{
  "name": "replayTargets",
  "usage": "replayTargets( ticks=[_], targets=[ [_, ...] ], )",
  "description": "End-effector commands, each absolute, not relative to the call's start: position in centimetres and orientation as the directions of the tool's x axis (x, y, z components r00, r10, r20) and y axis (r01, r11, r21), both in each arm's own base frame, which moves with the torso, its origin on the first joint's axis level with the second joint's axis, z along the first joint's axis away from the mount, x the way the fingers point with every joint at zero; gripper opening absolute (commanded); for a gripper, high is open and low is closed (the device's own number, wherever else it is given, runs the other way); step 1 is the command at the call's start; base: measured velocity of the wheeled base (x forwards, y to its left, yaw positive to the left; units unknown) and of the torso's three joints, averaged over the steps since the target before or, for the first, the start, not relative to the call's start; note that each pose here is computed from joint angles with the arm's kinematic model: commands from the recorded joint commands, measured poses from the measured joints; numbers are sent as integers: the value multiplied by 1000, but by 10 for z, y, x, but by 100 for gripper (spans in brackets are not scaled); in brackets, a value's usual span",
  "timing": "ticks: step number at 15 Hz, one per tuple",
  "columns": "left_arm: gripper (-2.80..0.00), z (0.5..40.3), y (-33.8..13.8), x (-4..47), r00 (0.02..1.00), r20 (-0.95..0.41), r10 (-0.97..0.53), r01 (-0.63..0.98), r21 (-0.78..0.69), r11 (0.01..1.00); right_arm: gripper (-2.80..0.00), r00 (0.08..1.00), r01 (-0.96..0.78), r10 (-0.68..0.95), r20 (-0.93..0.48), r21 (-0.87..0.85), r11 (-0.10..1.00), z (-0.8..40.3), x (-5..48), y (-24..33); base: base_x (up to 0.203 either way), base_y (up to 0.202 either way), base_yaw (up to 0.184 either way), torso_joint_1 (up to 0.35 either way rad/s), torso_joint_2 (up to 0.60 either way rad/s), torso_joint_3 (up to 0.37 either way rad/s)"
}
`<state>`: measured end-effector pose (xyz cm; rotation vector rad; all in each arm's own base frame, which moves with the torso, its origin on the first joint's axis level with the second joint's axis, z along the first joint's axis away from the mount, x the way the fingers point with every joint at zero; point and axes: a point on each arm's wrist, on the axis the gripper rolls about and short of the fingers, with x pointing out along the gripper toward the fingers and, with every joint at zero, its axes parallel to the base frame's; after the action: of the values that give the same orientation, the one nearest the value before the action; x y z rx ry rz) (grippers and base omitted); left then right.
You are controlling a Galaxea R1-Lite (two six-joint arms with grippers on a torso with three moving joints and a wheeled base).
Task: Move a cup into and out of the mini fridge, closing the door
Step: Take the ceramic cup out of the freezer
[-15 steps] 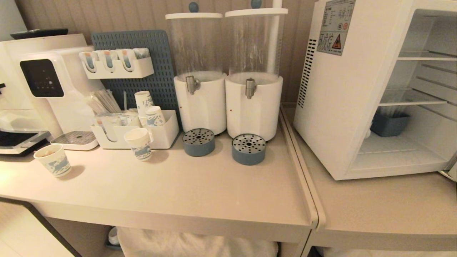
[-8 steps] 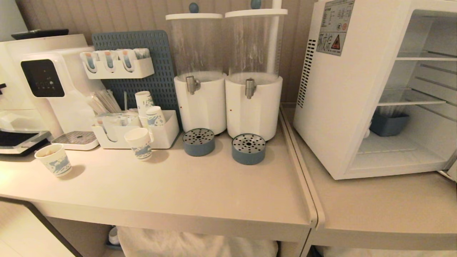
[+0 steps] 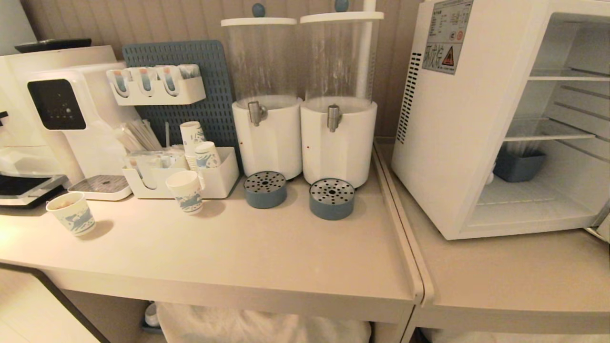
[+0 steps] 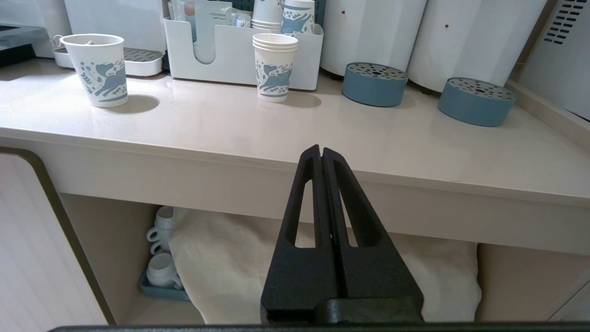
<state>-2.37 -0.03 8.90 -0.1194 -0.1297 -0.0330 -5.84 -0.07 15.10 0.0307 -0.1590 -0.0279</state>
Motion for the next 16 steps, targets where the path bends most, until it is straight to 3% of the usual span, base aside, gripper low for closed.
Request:
replayTargets(
  ticks=[1, 5, 9, 11, 12, 14, 16],
  targets=[
    [-280, 78, 0, -21, 995, 98, -25, 36, -118, 992, -280, 987, 26, -32, 159, 43, 999, 201, -68, -1, 0, 0, 0, 0, 0, 0],
    [-280, 78, 0, -21, 995, 98, -23, 36, -137, 990, -280, 989, 122, -110, -103, 114, 986, 270, 3, -4, 0, 0, 0, 0, 0, 0],
    [-280, 78, 0, -21, 995, 99, -19, 33, -142, 989, -280, 918, 262, -192, -347, 165, 951, 276, 98, -3, 0, 0, 0, 0, 0, 0],
    [-280, 78, 0, -21, 995, 99, -19, 33, -142, 989, -280, 887, 338, -235, -397, 213, 917, 270, 129, -25, 0, 0, 0, 0, 0, 0],
    [-280, 78, 0, -21, 995, 99, -18, 32, -142, 989, -280, 891, 302, -176, -418, 256, 918, 265, 141, -39, 0, 0, 0, 0, 0, 0],
    [-280, 78, 0, -21, 995, 99, -20, 34, -142, 989, -280, 900, 43, 99, -424, 313, 949, 241, 158, -53, 0, 0, 0, 0, 0, 0],
    [-280, 78, 0, -21, 995, 99, -20, 34, -146, 989, -280, 901, -121, 201, -384, 223, 967, 204, 179, -66, 0, 0, 0, 0, 0, 0]
  ],
)
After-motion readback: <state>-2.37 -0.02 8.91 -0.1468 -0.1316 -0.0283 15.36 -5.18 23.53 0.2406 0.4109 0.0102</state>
